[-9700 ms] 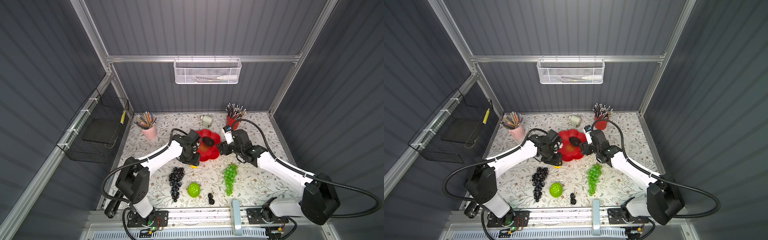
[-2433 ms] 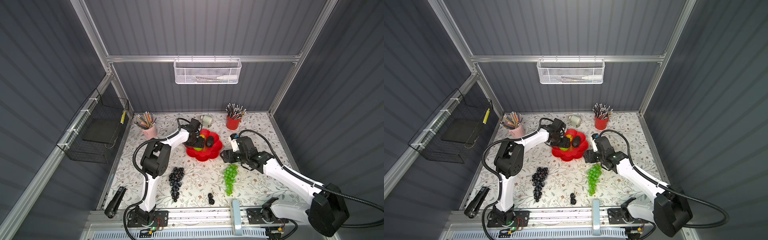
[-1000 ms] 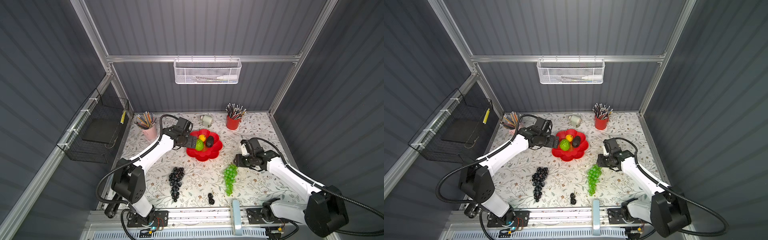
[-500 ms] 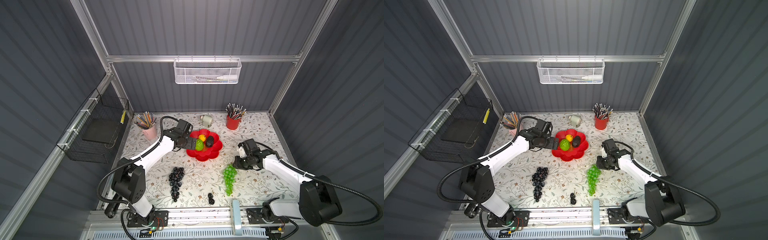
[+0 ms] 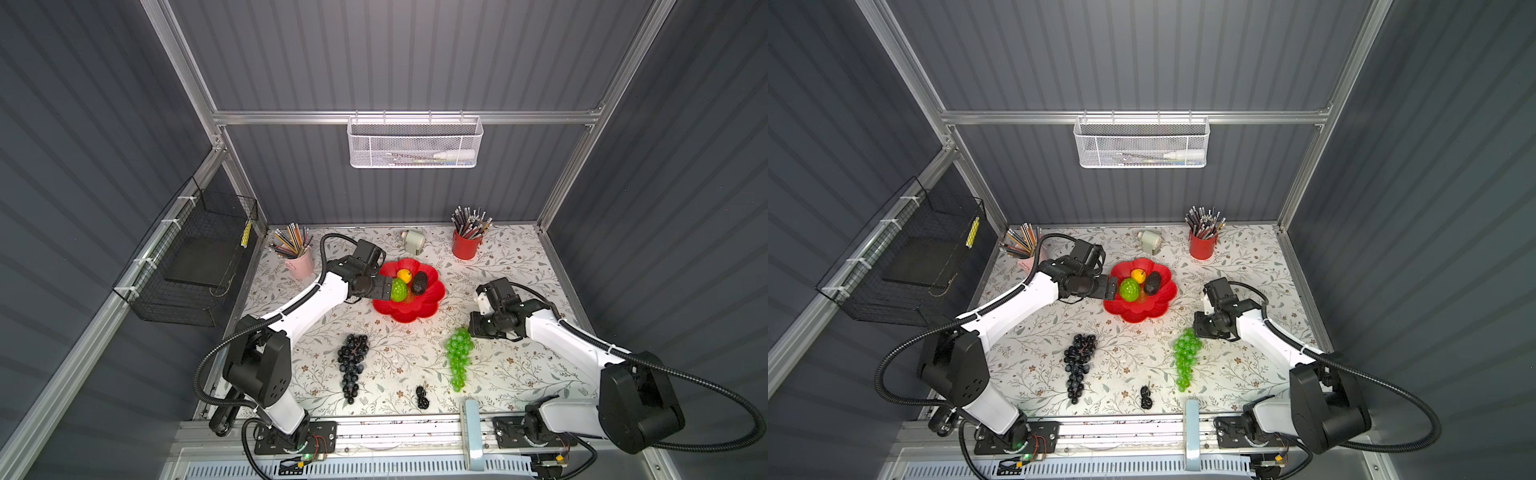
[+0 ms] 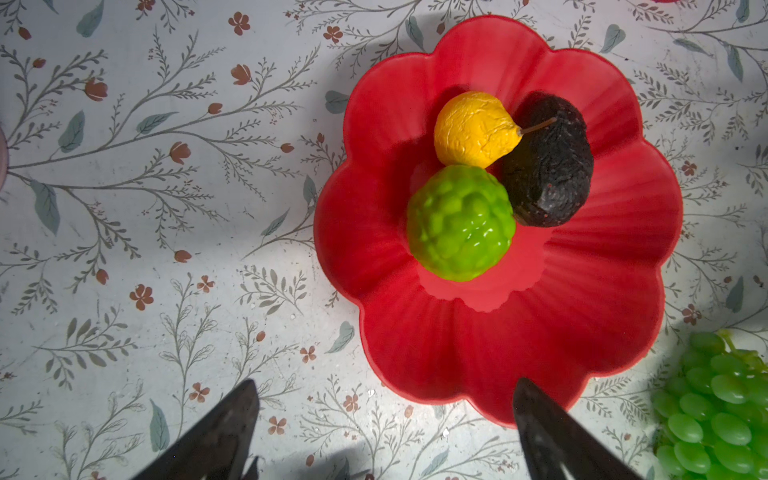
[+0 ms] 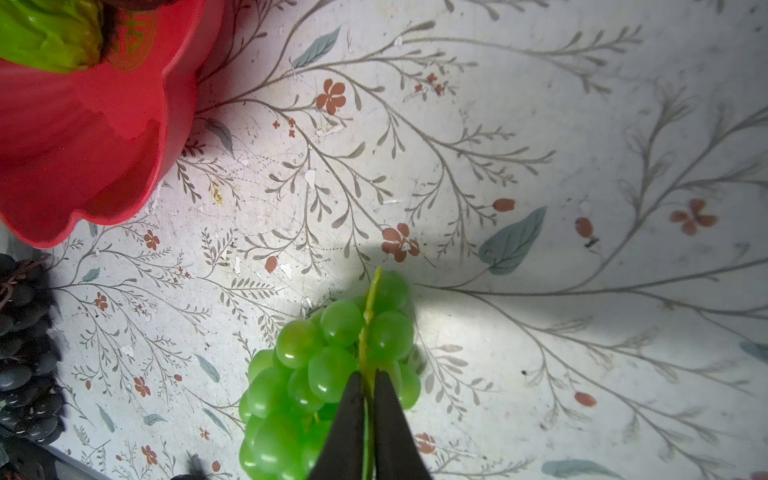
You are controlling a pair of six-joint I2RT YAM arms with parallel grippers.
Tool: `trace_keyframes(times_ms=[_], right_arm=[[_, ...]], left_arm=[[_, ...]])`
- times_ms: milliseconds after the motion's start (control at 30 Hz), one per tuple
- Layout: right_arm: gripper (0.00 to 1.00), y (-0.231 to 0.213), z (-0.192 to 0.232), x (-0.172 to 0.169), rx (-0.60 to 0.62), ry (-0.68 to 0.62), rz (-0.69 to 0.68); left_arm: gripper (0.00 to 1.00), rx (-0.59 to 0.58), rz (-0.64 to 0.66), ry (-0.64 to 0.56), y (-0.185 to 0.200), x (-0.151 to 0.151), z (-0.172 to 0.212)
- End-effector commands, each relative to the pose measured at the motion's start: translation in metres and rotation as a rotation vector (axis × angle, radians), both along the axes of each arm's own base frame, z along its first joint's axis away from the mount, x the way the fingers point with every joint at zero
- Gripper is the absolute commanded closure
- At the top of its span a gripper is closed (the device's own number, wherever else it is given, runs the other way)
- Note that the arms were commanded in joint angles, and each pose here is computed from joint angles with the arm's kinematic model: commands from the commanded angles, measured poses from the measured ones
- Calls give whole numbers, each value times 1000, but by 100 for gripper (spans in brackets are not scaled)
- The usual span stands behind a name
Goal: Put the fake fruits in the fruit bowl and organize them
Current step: 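Lift the green grapes with the right gripper and carry them over the bowl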
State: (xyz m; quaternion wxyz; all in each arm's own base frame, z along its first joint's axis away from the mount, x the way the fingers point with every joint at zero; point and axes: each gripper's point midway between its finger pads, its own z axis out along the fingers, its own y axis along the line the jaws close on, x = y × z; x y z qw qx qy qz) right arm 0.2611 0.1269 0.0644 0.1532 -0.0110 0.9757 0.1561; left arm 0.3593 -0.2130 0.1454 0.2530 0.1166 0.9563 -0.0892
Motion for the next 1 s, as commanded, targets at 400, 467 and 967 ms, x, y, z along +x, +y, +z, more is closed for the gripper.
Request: trace_keyframes(times_ms=[400,467,967], right_arm=[[100,-4,38,5,-23,-111,46],[100,-5,51,5,-25,-146,44],[100,12,143,9,-3,-330,97]], left_arm=[[5,-23,29,-10,1,1,9],[5,-23,30,-11,1,2,10],[5,-12,46,-13,4,2,10]])
